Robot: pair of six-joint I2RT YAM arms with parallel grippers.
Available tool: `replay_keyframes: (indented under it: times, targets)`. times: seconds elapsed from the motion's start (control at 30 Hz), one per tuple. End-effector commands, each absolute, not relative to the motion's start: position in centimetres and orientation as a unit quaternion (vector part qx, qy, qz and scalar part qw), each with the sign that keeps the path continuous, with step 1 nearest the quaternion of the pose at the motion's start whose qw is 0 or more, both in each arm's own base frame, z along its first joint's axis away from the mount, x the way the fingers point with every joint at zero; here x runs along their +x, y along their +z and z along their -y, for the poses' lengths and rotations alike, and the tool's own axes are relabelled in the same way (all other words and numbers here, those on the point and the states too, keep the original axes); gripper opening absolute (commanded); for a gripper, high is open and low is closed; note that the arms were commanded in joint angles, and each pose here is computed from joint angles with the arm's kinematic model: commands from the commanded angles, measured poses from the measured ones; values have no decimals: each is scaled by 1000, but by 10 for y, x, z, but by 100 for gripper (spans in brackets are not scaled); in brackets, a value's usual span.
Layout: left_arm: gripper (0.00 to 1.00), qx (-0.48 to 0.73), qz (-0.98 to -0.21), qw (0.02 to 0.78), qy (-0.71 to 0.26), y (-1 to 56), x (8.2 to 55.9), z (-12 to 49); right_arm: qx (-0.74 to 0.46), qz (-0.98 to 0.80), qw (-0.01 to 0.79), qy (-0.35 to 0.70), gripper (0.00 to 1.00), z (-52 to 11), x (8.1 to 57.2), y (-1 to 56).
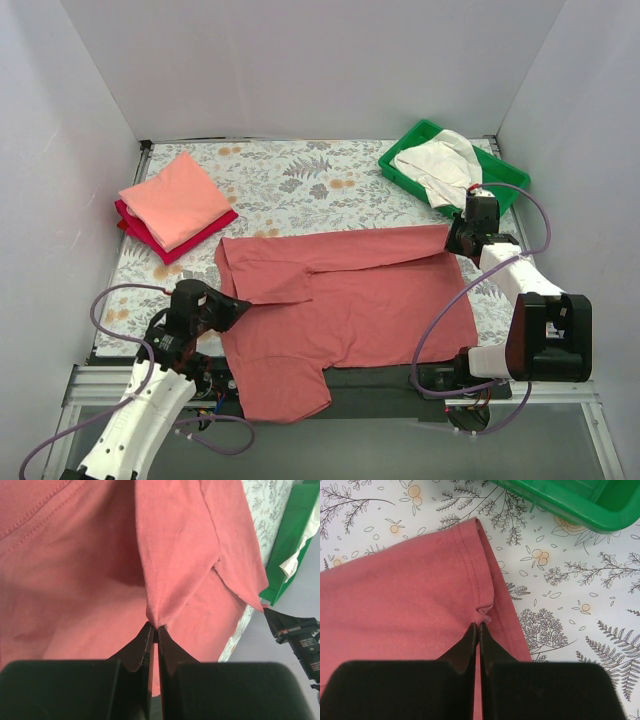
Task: Fold and stack the t-shirts
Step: Fold the tshirt
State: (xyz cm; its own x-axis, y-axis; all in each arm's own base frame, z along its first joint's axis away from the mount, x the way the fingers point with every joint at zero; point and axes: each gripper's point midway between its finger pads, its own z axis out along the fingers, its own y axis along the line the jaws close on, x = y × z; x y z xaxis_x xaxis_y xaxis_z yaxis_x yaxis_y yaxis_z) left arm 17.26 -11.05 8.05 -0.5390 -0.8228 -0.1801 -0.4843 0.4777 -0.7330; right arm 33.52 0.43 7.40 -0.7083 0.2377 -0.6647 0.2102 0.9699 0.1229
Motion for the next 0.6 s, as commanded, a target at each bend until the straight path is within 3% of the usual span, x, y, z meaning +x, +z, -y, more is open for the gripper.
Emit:
replay_keyframes:
  times: [0.0, 0.13, 0.47, 0.53, 0.57]
  targets:
    - [0, -407, -814, 258, -324, 104, 166, 111, 129, -919, 372, 13, 1, 0, 342, 80]
    - [0, -405, -810, 286, -315, 123, 165, 102, 125, -919, 374, 18, 1, -2, 345, 86]
    - [0, -415, -817, 243, -318, 107, 156, 109, 125, -926, 355, 11, 1, 0, 343, 78]
    - [8, -424, -817, 242, -305, 107, 151, 104, 127, -928, 351, 5, 3, 2, 343, 76]
    - [17, -425, -819, 242, -300, 106, 150, 103, 128, -929, 348, 4, 16, 2, 343, 75]
